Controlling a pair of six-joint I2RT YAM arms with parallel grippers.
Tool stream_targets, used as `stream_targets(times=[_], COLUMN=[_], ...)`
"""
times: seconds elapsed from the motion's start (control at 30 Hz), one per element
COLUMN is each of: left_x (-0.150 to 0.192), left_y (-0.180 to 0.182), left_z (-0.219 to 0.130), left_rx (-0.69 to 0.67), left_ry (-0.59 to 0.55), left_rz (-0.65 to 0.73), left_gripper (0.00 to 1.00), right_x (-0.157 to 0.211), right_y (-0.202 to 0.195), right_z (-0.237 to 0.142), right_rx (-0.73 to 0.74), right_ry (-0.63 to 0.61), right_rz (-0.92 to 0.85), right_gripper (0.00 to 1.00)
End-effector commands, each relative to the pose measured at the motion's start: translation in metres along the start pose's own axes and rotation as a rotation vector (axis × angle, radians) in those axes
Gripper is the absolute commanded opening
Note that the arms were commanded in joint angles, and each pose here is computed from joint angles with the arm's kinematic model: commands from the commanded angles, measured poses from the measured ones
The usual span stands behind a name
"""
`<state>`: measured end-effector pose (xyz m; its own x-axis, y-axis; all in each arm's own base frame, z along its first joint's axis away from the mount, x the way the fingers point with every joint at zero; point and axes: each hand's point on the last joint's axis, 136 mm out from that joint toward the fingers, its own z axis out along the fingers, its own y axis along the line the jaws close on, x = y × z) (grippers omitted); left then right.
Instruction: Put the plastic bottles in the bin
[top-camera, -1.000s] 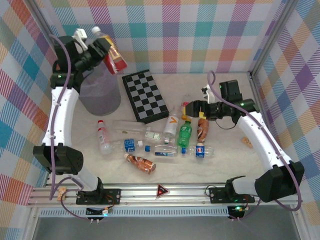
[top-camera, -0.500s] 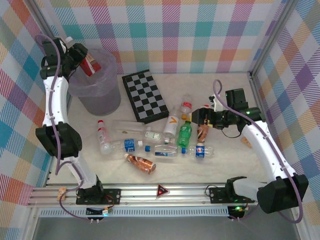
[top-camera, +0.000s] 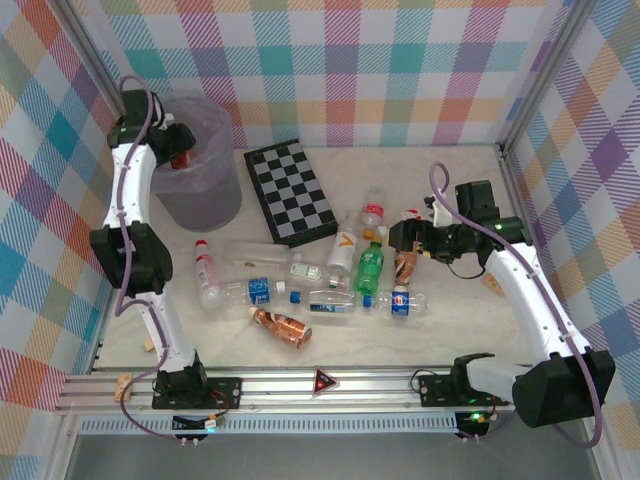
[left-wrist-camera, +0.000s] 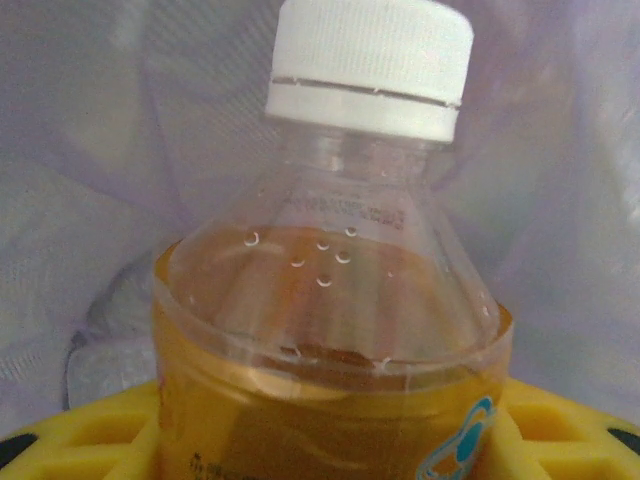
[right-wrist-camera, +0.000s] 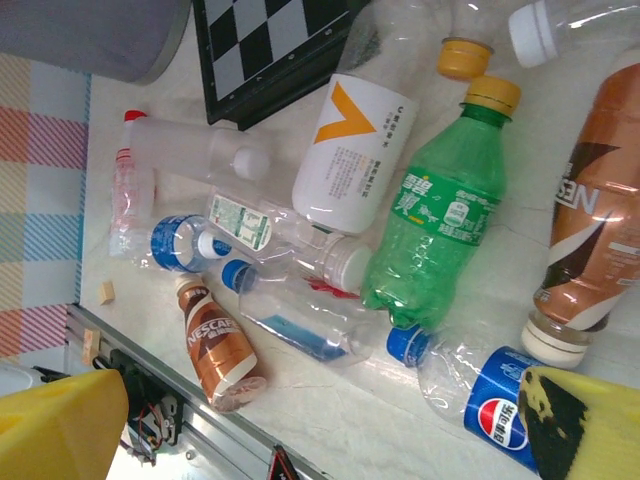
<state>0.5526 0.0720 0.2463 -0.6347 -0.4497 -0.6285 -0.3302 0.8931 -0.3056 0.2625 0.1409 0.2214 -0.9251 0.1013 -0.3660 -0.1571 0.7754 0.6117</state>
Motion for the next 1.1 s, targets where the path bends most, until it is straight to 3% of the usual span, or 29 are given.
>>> stream_targets(times=[0.0,0.07,0.23,0.37,0.53,0.77,1.07], left_x=[0.021,0.026,0.028,0.025,0.025,0.011,-0.022], left_y=[0.006,0.008,0.009,0.007,0.004,0.001,-0.004], left_z=[0.013,0.019,0.022,0.019,0.018,-0.002,-0.048], left_rx=[-0.044,-0.049,-0.056,-0.046,-0.030,-0.041,-0.077], left_ry=[0.057,0.073,0.072,0.063,0.066,0.020,-0.078], left_rz=[0.062,0.060,0.061,0.055,0.048,0.071,0.151], left_gripper=[0.39,0.45,0.78,0.91,0.95,0.95,0.99], right_x=[0.002,0.000,0.000,0.002,0.019,0.043,0.100], right_y=[-0.008,-0.011,-0.017,-0.046,-0.098,-0.101,-0.102], right_z=[-0.005,-0.008,-0.013,-0.017,-0.019,-0.028,-0.029], right_rx=[0.032,0.040,0.050,0.174,0.326,0.360,0.359], right_ry=[-0.003,-0.018,-0.033,-0.047,-0.007,-0.060,-0.094], right_rz=[0.030,0.046,0.068,0.187,0.413,0.557,0.942], right_gripper=[1.00,1.00,1.00,0.99,1.00,0.99,0.97])
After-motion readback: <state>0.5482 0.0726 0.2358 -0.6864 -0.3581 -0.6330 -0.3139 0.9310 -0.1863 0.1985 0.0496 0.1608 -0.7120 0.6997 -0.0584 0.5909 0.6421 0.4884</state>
